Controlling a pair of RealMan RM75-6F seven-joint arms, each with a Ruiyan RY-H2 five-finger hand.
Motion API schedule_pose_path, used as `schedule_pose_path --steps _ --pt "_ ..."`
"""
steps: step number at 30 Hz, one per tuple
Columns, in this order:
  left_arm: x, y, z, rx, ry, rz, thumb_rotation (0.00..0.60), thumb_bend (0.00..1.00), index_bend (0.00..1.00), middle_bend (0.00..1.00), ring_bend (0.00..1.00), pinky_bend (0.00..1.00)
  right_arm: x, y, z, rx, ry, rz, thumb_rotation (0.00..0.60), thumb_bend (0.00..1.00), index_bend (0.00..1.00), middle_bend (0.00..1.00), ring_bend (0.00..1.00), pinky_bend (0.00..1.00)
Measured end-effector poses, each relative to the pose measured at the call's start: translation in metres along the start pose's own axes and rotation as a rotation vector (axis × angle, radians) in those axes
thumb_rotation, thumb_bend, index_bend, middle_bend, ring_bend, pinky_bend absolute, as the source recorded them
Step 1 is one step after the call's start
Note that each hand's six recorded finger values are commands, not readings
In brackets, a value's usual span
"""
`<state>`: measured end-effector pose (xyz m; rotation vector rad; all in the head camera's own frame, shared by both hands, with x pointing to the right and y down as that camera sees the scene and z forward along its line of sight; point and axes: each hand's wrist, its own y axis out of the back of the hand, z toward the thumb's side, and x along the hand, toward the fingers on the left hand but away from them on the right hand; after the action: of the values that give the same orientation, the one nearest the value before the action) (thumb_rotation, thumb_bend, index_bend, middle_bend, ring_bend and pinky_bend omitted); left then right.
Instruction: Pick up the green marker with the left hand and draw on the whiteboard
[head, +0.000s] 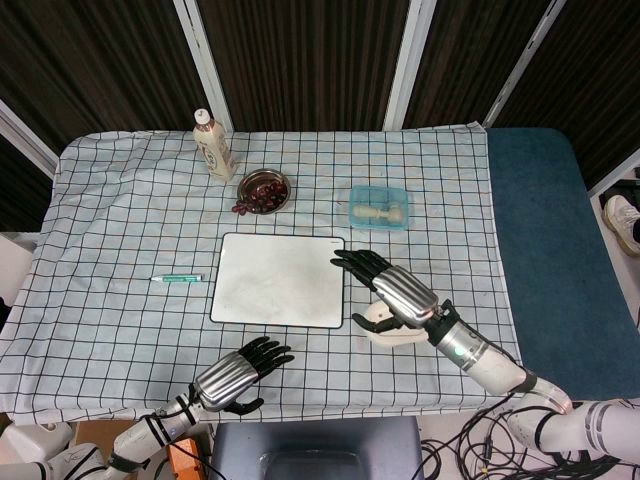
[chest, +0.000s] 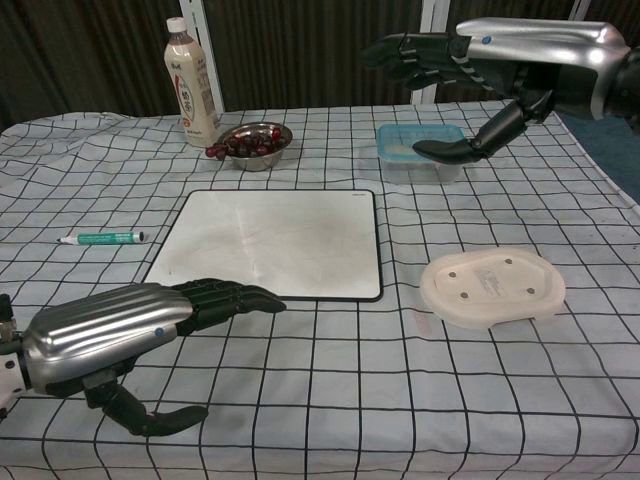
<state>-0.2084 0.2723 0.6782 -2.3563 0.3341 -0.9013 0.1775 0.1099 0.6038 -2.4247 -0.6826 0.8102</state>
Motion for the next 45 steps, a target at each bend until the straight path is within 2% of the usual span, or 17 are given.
schedule_pose_path --steps 4,8,12,15,18,22,26,33,45 --pt "0.001 0.006 -0.009 0.006 0.026 0.02 0.6 0.37 0.01 0.07 0.0 0.0 0.005 0.005 -0.005 0.02 -0.008 -0.016 0.6 0.32 0.0 0.0 0.0 0.05" --pt "-0.002 0.026 -0.043 0.08 0.135 0.115 0.6 0.42 0.12 0.22 0.04 0.0 0.03 0.018 -0.023 0.073 -0.046 -0.076 0.6 0.32 0.0 0.0 0.0 0.05" --pt "-0.012 0.048 -0.102 0.264 0.333 0.201 0.6 0.42 0.15 0.23 0.05 0.0 0.089 0.029 -0.057 0.149 -0.139 -0.16 0.6 0.32 0.0 0.0 0.0 0.05" --pt "-0.018 0.061 -0.136 0.331 0.463 0.254 0.6 0.42 0.17 0.23 0.05 0.0 0.144 0.027 -0.086 0.215 -0.248 -0.189 0.6 0.32 0.0 0.0 0.0 0.05" --pt "-0.016 0.065 -0.155 0.359 0.552 0.298 0.6 0.41 0.2 0.25 0.07 0.01 0.193 0.022 -0.108 0.276 -0.357 -0.206 0.6 0.32 0.0 0.0 0.0 0.05" --pt "-0.012 0.063 -0.17 0.406 0.626 0.322 0.6 0.4 0.27 0.31 0.11 0.01 0.237 0.011 -0.129 0.299 -0.466 -0.184 0.6 0.32 0.0 0.0 0.0 0.05" --pt "-0.004 0.059 -0.178 0.445 0.671 0.327 0.6 0.4 0.34 0.35 0.12 0.01 0.249 0.01 -0.131 0.278 -0.482 -0.183 0.6 0.32 0.0 0.0 0.0 0.05" --pt "0.007 0.055 -0.186 0.543 0.735 0.301 0.6 0.39 0.37 0.4 0.13 0.0 0.251 0.008 -0.134 0.266 -0.497 -0.155 0.6 0.32 0.0 0.0 0.0 0.05" --pt "0.02 0.048 -0.196 0.657 0.77 0.247 0.6 0.39 0.49 0.46 0.2 0.0 0.253 0.007 -0.138 0.242 -0.529 -0.114 0.6 0.32 0.0 0.0 0.0 0.05"
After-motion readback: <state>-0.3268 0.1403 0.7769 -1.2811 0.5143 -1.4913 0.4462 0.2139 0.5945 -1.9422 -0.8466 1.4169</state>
